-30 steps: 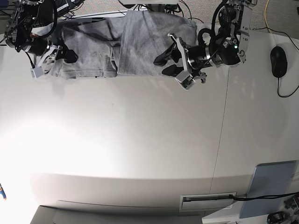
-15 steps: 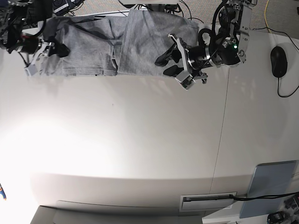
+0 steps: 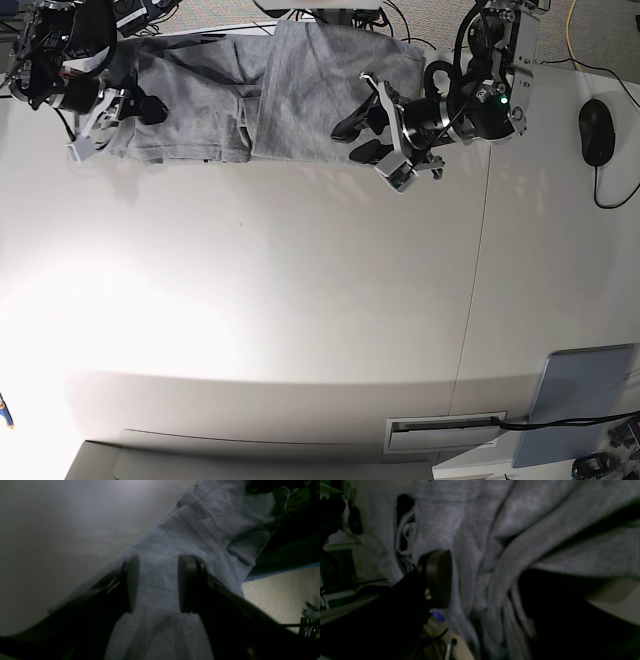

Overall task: Fold the T-shirt properly
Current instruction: 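Grasp the strip end with the right gripper and fold it over toward the left gripper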

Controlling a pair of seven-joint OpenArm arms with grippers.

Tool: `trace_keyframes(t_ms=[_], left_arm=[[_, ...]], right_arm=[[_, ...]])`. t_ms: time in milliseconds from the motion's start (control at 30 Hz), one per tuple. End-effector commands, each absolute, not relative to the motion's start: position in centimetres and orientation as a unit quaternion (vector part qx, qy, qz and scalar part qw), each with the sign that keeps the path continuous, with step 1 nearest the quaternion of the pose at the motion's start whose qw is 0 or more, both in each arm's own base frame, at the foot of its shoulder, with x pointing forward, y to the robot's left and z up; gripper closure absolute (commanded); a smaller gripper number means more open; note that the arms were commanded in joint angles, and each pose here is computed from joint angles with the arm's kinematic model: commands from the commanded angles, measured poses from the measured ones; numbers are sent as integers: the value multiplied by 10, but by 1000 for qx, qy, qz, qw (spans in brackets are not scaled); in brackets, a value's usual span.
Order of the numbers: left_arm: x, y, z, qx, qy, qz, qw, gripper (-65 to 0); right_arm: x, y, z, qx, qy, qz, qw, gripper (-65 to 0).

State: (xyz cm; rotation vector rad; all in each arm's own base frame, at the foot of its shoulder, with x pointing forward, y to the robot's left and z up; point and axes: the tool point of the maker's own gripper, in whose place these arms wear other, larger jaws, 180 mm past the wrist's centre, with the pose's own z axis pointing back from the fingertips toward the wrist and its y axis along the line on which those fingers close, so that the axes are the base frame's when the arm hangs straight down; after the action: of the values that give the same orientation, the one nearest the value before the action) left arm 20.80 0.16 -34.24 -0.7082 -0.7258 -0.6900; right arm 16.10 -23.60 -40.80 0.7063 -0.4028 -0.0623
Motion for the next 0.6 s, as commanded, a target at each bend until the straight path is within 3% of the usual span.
trace_keyframes(t_ms=[0,167,200,267,367,400,567], left_arm=[[212,-2,-331,-342,-360,-324,806,-266],[212,-2,-331,-342,-360,-324,806,-266],[212,-2,-331,-342,-360,-324,805,-266],[212,-2,-331,-342,-360,-324,806,-266],[212,-2,-331,-342,-360,-324,806,-266],[212,-2,-331,-342,-360,-324,806,-266],[212,-2,-331,-342,-360,-324,805,-266]], right_arm=[[149,-234,-416,332,-160,-14,929,-354],[139,-207,-426,354,-125,17,927,-344],[138,-204,-427,356,-121,21,926,-316],[140,-203,-427,355,-120,25,927,-218],[147,-214,-430,324,-120,36,938,-22],[151,-220,-431,311,-122,38,942,0],[183,-262,-417,249,-170,17,953,0]])
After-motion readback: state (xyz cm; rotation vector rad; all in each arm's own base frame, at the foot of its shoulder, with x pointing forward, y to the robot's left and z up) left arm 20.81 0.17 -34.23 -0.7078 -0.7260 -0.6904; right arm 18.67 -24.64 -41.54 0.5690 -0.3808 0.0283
